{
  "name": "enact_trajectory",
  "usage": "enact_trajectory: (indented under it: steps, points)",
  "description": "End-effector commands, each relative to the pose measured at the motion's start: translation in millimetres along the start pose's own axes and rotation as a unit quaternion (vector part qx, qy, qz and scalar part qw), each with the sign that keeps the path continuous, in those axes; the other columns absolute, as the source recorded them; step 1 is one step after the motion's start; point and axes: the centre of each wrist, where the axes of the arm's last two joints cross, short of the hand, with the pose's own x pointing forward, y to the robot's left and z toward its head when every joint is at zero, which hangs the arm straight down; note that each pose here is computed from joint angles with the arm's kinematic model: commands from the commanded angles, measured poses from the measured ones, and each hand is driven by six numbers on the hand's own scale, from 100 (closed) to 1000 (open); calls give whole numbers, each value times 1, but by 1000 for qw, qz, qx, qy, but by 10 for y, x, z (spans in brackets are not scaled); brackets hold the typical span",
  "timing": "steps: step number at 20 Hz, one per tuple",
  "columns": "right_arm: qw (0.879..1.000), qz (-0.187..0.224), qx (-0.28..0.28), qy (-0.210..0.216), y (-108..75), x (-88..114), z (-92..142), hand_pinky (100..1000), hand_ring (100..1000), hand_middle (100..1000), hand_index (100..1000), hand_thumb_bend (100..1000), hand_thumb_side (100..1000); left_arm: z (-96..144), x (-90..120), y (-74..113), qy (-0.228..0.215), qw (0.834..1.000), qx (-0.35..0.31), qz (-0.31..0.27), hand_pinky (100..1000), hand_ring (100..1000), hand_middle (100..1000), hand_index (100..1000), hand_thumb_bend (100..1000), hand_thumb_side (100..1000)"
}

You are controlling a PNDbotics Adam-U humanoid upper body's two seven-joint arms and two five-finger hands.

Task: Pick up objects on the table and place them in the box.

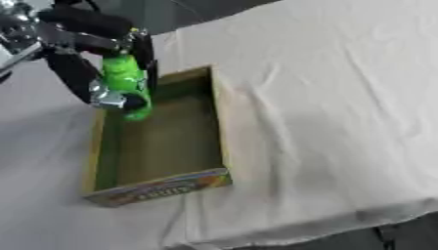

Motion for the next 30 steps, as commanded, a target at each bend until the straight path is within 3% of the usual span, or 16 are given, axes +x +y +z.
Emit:
enact_trajectory:
  steps: [1,2,3,4,5,7,14,15,16,17,19,20,21,24,28,30]
  points:
    - [1000,9,-1,-13,-35,47,-79,588,687,768,930,100,686,116,5,60,27,997,-58,-33,100,100,199,452,100,671]
    - [1000,10,-1,-13,-33,47,-78,588,687,768,930,100,686,120,7,70,32,996,-66,-42,100,100,181,446,100,680]
    - [1000,10,-1,-13,-32,47,-77,588,688,768,930,100,686,124,13,82,37,995,-73,-54,373,419,510,658,361,668]
    - [1000,10,-1,-12,-31,46,-75,588,688,768,931,100,686,129,26,96,43,993,-87,-72,720,716,737,811,576,752]
    - [1000,11,-2,-12,-31,46,-75,588,688,768,930,100,685,129,36,108,48,990,-99,-90,1000,961,935,979,798,899]
    - [1000,12,-3,-13,-32,46,-74,590,689,769,930,100,685,122,45,108,52,984,-121,-119,1000,1000,1000,1000,1000,1000]
    - [1000,14,-9,-13,-40,48,-76,589,689,769,930,100,685,144,-19,97,63,977,-138,-151,1000,1000,1000,1000,1000,1000]
    - [1000,15,-9,-12,-42,49,-74,589,689,769,930,100,684,159,-12,124,64,978,-128,-153,1000,1000,1000,1000,800,896]
    - [1000,16,-9,-12,-45,49,-70,588,689,769,930,100,684,197,2,170,66,981,-93,-154,1000,1000,992,984,678,816]
    - [1000,16,-9,-11,-47,49,-66,588,688,769,930,100,683,233,18,191,66,985,-53,-152,971,938,927,933,586,733]
    - [1000,18,-9,-12,-53,50,-62,587,688,769,930,100,683,335,73,178,56,984,101,-133,786,771,822,846,462,603]
    - [1000,19,-11,-12,-58,51,-58,587,688,768,930,100,684,373,92,132,47,972,204,-109,711,704,778,809,387,551]
    - [1000,19,-12,-13,-61,51,-54,586,688,768,930,100,683,395,108,63,43,953,289,-84,677,675,768,799,369,538]
    - [1000,25,-12,-9,-78,50,-2,580,685,767,929,100,681,295,161,-206,30,862,506,0,634,632,744,777,345,517]
    - [999,46,9,-14,-104,50,95,577,690,774,927,100,653,-8,375,-473,-10,747,662,63,637,623,738,779,344,529]
    - [998,59,29,-26,-109,50,146,580,695,779,925,100,622,-138,450,-539,-26,712,698,78,638,621,736,777,355,574]
